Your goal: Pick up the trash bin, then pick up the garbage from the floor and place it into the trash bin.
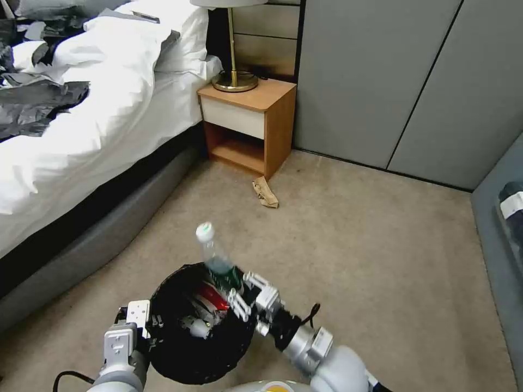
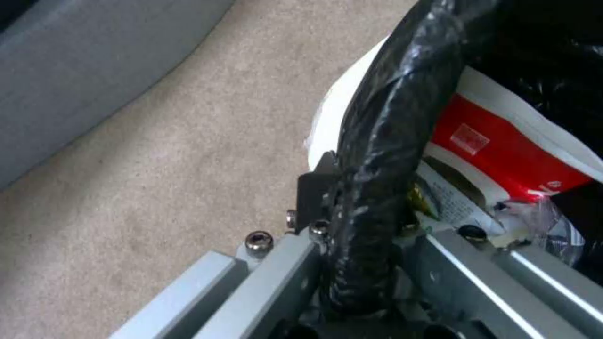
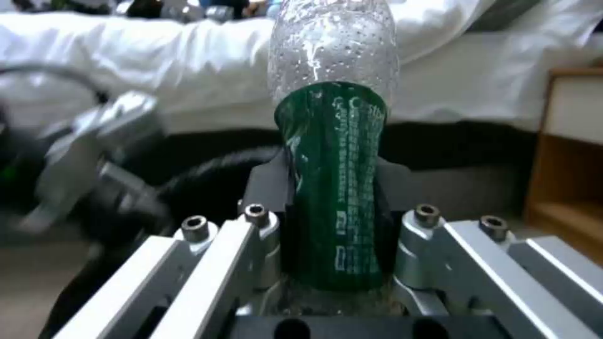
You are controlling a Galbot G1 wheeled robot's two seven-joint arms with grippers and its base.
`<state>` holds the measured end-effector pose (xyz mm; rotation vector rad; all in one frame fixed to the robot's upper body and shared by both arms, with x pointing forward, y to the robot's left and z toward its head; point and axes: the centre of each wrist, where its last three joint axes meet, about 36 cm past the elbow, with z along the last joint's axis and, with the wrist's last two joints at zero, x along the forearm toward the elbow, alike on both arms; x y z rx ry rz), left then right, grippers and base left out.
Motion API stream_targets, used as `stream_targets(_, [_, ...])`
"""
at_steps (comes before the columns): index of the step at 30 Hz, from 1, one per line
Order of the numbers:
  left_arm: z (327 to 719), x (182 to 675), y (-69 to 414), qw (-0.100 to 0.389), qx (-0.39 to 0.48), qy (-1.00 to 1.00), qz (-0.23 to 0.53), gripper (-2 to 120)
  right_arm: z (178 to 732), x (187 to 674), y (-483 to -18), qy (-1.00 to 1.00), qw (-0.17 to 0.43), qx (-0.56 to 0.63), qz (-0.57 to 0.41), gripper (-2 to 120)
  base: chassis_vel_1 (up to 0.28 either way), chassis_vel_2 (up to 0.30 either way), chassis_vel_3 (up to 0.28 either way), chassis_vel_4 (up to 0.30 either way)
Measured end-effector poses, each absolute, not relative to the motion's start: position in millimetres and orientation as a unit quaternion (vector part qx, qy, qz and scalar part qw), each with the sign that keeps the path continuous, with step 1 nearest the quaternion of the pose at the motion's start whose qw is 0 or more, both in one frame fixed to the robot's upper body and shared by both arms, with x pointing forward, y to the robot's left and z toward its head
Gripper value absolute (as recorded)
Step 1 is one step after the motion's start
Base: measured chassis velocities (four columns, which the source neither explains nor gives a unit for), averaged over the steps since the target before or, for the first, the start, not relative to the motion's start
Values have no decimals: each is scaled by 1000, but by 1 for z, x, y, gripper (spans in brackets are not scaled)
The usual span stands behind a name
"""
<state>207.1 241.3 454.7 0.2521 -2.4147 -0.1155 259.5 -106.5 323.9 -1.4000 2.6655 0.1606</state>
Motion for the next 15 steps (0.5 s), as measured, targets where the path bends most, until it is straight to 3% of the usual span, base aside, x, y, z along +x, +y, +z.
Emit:
stream_targets(11, [456,208,242,347,96,-932,-43,0,295,249,-106,879,34,-474,41,19,0,0,0,0])
stream_targets(15, [456,208,241,346,96,-932,-42,0,292,248,-105,879,29,-474,37,28,0,0,0,0])
